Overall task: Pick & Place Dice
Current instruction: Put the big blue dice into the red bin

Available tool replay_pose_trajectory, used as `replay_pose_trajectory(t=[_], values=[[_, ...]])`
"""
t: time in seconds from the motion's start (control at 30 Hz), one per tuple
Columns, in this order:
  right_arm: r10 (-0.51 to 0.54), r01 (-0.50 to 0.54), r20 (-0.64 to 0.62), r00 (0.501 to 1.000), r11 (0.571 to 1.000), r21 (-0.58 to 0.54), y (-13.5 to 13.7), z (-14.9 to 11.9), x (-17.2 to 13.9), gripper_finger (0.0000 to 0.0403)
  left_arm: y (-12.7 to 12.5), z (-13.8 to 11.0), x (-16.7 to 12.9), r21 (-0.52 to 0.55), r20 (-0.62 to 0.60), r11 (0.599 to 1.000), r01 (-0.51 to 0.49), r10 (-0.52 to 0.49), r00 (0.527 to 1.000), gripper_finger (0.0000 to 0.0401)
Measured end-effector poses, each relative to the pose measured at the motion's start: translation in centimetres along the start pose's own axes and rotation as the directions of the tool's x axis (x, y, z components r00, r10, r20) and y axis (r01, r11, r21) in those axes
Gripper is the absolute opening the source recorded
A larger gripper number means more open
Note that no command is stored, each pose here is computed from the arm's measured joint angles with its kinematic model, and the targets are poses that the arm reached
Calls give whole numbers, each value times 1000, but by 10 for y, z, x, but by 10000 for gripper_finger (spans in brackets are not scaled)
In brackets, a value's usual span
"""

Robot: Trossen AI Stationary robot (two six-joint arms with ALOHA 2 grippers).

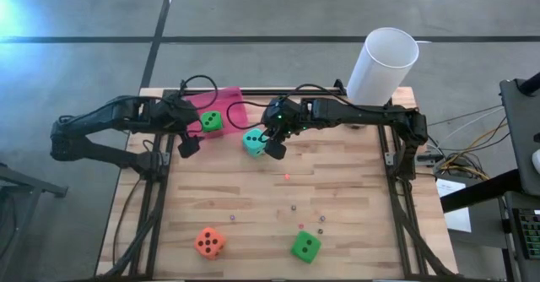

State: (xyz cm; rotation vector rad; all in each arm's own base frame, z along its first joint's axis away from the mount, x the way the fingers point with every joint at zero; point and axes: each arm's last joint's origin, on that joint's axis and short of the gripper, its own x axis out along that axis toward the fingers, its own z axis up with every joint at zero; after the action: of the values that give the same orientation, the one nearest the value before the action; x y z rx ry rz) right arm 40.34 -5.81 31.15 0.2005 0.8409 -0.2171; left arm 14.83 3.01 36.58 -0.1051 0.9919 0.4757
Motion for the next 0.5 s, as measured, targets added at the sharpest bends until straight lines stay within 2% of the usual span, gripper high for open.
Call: replay_pose_trajectory(t=[0.07, 0.2, 0.27, 0.37, 0.5], values=[[0, 0, 3, 1000, 1000, 19, 0, 0, 0, 8, 0, 0, 0, 0, 0, 1000, 0, 0, 1000, 388], [-1, 1, -2, 1000, 985, 175, 0, 0, 3, 8, 0, 0, 0, 0, 0, 1000, 0, 0, 1000, 386], [-12, 15, -16, 1000, 977, 214, -1, -2, 5, 8, 0, 0, 0, 0, 0, 1000, 0, 0, 1000, 385], [-16, 17, -9, 1000, 972, 233, -1, -1, 5, 8, 0, 0, 0, 0, 0, 1000, 0, 0, 1000, 383], [-95, 91, 5, 995, 969, 229, -3, -1, 5, 8, 0, 0, 0, 1, 0, 1000, 0, 0, 1000, 384]])
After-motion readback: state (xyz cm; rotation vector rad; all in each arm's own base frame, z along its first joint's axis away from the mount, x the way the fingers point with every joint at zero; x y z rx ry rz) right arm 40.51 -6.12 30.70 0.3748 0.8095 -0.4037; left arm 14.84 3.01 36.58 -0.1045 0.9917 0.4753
